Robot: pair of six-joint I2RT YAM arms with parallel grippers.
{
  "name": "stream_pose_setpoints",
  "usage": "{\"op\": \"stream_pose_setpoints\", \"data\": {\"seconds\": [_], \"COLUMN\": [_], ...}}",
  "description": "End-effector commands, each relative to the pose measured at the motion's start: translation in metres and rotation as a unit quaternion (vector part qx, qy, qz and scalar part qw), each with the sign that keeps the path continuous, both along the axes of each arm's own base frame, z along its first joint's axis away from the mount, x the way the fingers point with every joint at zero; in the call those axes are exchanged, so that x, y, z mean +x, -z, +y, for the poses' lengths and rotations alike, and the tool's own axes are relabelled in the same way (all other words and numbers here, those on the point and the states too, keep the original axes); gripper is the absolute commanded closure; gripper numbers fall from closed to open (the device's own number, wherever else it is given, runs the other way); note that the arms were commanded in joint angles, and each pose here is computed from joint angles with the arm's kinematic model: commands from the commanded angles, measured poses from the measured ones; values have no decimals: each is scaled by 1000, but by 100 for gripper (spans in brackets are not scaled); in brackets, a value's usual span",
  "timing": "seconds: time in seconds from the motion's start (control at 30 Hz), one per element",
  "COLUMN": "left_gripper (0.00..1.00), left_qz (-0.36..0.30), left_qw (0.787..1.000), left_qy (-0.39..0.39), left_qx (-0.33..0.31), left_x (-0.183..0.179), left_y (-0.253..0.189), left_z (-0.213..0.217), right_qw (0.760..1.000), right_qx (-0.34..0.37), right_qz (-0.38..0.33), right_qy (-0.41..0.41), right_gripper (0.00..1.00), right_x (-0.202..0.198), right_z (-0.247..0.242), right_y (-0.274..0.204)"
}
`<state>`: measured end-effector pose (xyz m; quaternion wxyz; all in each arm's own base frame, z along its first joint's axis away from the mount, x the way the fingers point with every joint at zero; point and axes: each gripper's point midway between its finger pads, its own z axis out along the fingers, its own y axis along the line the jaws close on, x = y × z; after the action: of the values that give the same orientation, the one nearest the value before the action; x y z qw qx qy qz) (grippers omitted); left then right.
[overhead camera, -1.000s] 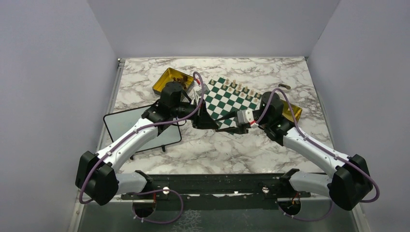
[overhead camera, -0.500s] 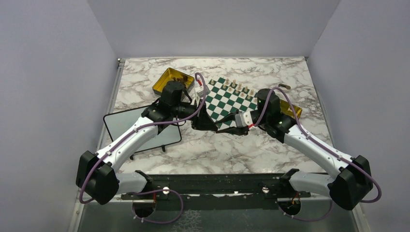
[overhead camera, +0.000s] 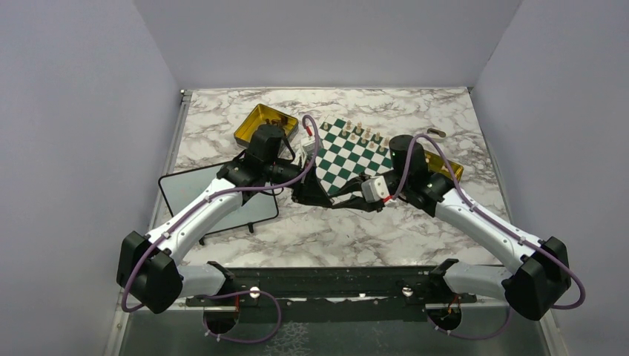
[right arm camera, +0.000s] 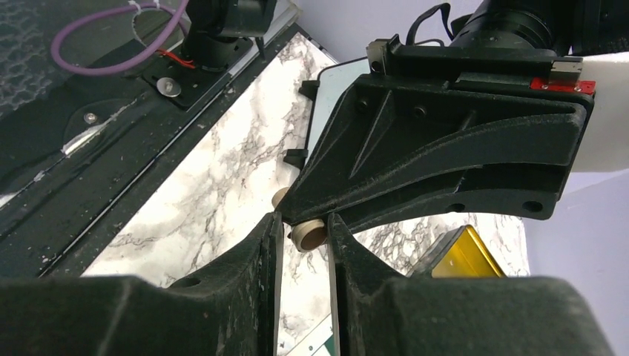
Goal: Set up the chess pieces on the board
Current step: Adjust the chess piece.
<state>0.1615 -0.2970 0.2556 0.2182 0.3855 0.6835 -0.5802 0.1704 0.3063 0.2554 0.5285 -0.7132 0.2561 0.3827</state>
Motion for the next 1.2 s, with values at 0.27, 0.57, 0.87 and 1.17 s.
{"op": "stream_pose_setpoints", "data": {"seconds": [0.27,0.57,0.87,1.17], "left_gripper": [89,67,54,50], "left_qz": [-33,-74,-136,-198], "left_qw": [998,997,981,924], "left_qy": [50,-7,-139,-329], "left_qx": [-34,-6,17,8], "left_x": [-12,5,46,87], "left_y": [-26,-20,-38,-82], "left_z": [-1,9,24,57], "right_qw": [1000,995,971,960], "right_qx": [-15,21,57,66], "right_qz": [16,27,95,152], "right_qy": [11,91,211,226], "right_gripper": [95,99,99,99], "right_x": [3,32,67,71], "right_z": [3,10,8,11], "right_y": [15,-8,-22,-24]}}
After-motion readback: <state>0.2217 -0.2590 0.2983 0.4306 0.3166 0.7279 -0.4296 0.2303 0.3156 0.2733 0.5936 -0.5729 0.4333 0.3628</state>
